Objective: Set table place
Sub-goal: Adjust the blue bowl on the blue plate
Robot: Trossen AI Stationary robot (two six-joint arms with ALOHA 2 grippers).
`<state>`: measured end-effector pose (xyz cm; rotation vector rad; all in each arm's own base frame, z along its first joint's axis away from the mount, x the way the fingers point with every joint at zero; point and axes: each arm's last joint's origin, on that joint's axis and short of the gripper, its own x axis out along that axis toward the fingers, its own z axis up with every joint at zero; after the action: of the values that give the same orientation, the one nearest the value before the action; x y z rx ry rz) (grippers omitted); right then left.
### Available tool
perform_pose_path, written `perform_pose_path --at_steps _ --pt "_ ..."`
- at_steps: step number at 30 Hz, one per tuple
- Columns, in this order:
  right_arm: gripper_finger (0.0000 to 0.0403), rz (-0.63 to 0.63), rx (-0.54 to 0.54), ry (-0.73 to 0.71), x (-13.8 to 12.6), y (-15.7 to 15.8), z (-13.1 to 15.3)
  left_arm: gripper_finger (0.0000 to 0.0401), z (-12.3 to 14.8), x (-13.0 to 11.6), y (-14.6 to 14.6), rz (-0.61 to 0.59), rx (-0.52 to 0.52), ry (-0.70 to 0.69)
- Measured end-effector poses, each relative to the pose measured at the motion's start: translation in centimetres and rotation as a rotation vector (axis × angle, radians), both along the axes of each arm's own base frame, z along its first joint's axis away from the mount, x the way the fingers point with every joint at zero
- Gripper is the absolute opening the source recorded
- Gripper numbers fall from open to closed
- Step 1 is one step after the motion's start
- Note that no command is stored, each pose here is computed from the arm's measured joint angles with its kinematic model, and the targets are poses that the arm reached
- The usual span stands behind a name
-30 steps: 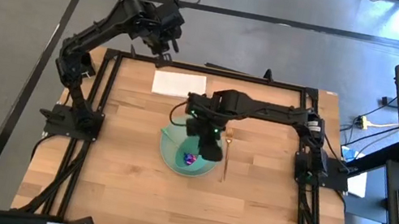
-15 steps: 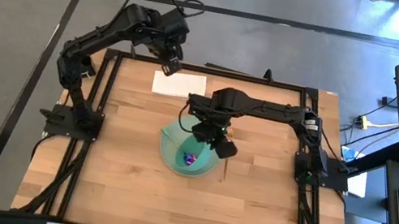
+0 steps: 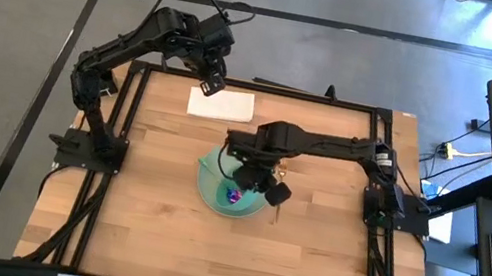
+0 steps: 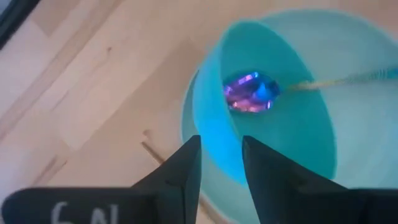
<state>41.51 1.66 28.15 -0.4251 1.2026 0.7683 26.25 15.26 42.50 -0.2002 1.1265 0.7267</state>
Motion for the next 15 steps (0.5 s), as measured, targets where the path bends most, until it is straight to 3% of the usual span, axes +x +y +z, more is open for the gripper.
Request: perform_pose_path --at_steps 7,15 --pt "0.0118 0.041 -0.137 -0.12 0.9 1.2 0.1 0.0069 0.0 0.0 0.0 -0.028 0.008 0.014" --pt "0.0118 0.019 -0.134 -0.108 0.9 1.2 0.1 0.0069 0.0 0.0 0.0 -0.042 0.012 0.021"
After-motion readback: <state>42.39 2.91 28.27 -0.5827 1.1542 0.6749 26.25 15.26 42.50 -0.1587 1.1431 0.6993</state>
